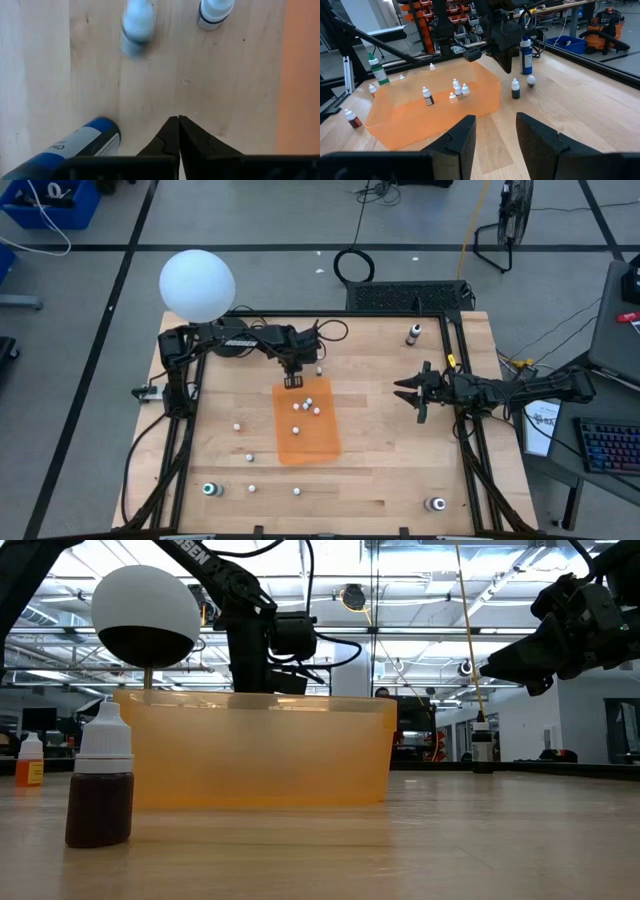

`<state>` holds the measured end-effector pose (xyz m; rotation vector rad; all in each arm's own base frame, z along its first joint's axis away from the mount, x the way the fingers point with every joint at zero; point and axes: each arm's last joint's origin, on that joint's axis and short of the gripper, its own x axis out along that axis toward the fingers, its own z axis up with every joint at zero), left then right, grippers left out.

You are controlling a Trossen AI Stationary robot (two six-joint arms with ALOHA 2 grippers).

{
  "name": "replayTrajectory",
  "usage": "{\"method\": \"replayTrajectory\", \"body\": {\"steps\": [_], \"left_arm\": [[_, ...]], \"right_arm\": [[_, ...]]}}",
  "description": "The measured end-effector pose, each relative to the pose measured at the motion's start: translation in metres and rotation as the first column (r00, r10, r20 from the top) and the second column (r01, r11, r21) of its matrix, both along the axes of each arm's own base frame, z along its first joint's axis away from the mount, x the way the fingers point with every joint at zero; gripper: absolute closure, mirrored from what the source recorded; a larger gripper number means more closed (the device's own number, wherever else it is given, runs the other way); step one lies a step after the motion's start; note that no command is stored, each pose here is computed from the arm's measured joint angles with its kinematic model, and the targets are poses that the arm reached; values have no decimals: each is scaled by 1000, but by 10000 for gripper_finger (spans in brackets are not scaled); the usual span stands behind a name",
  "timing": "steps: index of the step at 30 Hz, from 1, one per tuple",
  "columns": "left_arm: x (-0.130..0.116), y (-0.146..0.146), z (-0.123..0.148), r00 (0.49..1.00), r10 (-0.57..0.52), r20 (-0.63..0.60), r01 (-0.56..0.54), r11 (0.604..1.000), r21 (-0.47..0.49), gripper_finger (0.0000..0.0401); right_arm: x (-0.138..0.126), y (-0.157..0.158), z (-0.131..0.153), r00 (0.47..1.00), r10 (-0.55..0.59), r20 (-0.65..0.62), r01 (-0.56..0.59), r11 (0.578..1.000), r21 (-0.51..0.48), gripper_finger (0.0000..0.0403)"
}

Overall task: Pick & Place food coloring
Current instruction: Put the small black food coloring bottle into the orange bin

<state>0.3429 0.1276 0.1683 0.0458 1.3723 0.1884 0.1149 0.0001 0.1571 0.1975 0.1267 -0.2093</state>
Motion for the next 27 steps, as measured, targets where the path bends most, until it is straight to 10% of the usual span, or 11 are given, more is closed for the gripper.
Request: {"method": "replayTrajectory", "body": {"steps": [27], "left_arm": [[23,-17,19,988,-112,110,108,993,35,198]], "right_arm": [[0,0,0,1000,0,0,0,1000,0,273]]}}
